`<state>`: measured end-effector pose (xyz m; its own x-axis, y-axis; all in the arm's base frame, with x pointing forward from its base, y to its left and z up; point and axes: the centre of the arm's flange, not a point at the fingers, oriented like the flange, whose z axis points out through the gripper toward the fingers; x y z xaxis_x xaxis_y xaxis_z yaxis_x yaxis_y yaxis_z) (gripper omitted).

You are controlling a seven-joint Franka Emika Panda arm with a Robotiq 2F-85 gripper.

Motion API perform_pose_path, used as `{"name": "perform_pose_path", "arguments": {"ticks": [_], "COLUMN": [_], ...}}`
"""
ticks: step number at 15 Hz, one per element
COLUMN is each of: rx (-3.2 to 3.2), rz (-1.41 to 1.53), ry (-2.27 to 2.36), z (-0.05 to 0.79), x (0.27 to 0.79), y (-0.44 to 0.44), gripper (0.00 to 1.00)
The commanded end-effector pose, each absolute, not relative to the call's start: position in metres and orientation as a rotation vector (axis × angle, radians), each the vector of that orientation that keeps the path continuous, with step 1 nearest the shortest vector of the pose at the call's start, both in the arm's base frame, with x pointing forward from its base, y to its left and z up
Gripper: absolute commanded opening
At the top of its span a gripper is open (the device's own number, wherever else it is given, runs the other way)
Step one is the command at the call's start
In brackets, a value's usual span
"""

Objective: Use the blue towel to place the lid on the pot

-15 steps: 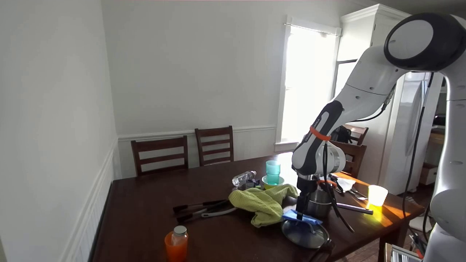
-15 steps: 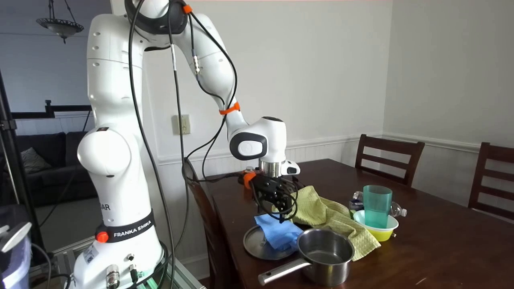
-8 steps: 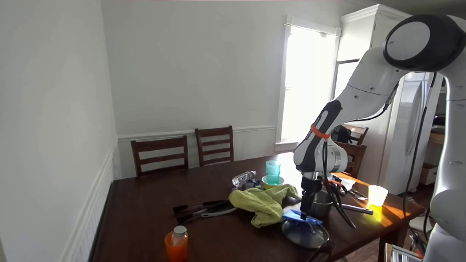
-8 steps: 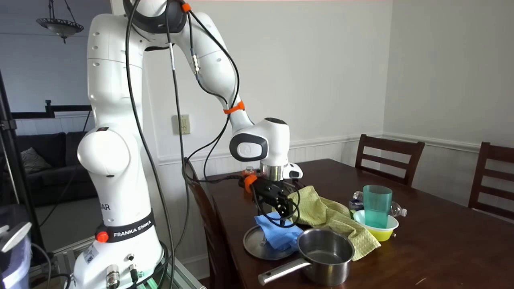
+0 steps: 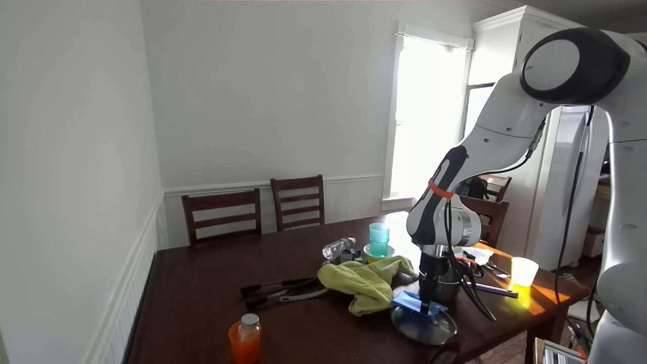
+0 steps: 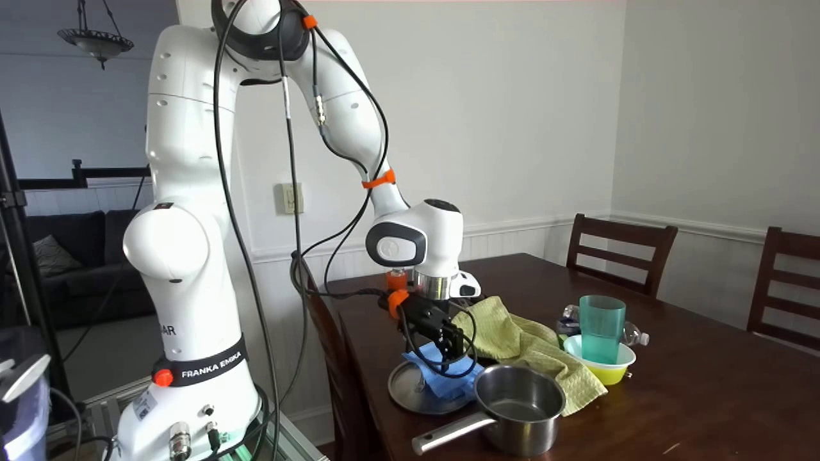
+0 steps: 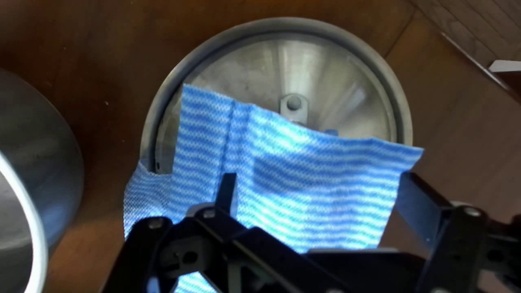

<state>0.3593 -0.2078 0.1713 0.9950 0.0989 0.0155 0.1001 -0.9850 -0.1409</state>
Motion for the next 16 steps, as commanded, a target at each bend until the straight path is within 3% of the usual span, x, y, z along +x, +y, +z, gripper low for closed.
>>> {"name": "perform_pose_path", "arguments": {"ticks": [1,16], "rx": [-2.972,-2.937], "rz": [-0.031,-0.035], "ry": [-0.153,-0.167], "z": [0.169,0.176], "x": [0.363,0.365], "y": [-0.218,-0.229], "gripper": [1.00,1.00]}}
